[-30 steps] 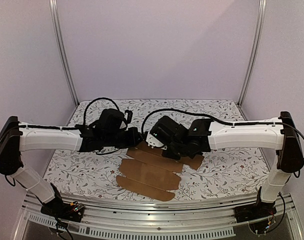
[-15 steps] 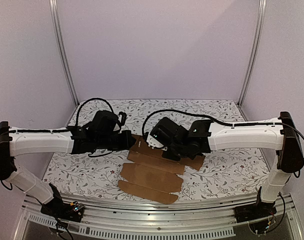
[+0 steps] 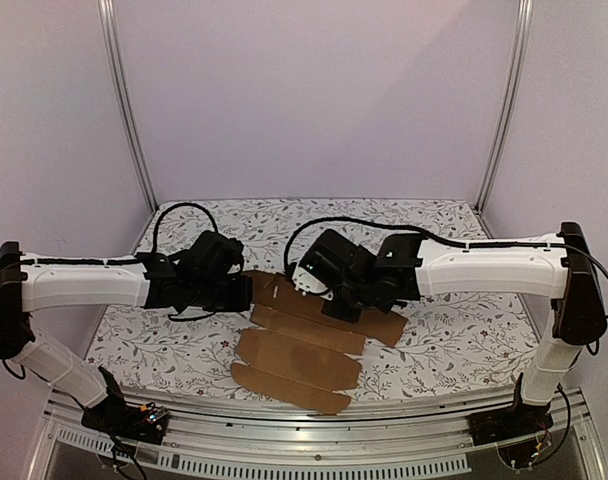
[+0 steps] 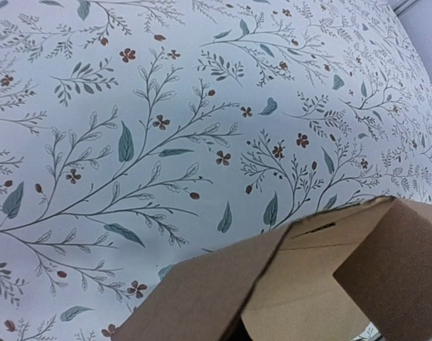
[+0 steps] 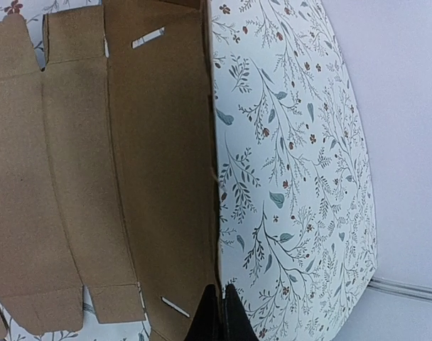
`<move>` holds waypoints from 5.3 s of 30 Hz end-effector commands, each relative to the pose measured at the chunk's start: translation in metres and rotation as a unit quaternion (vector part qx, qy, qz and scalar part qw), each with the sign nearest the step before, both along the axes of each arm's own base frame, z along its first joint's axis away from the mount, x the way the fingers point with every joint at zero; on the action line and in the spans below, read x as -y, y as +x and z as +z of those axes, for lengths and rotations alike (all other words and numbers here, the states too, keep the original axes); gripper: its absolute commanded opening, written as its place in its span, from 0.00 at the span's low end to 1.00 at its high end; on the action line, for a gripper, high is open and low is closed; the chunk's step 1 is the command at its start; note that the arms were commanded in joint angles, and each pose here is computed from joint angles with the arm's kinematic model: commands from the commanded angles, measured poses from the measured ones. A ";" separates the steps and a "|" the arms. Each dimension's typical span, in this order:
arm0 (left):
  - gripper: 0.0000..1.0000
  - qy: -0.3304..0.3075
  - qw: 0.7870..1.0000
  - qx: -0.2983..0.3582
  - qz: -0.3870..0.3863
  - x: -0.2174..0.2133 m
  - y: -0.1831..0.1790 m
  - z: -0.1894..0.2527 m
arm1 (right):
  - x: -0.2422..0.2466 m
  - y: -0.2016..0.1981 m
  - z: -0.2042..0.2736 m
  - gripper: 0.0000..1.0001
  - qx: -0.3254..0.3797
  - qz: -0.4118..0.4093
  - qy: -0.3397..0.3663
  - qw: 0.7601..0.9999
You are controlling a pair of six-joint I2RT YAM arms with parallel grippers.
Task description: Fold the paper box
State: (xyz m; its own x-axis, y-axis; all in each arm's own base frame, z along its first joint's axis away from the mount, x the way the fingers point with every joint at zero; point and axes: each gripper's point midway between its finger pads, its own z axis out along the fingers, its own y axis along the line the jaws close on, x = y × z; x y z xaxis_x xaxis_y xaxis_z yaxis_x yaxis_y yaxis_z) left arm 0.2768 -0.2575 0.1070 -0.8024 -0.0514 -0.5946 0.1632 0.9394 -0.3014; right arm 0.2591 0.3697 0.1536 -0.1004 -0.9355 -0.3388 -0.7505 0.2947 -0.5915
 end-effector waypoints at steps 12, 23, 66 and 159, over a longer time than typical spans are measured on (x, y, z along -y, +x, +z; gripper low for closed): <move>0.00 0.090 0.996 -0.014 0.021 -0.024 0.002 -0.047 | -0.006 -0.004 -0.018 0.00 -0.097 -0.030 0.031 0.994; 0.00 0.072 0.997 -0.029 0.002 -0.011 -0.004 -0.057 | -0.010 -0.002 -0.012 0.00 -0.125 -0.046 0.064 0.989; 0.00 0.040 0.998 0.057 -0.014 -0.009 0.002 -0.031 | -0.004 -0.003 -0.038 0.00 -0.243 -0.093 0.083 0.962; 0.00 0.028 0.993 0.112 0.011 -0.046 -0.005 0.051 | 0.007 0.027 -0.019 0.00 0.120 0.017 -0.104 0.987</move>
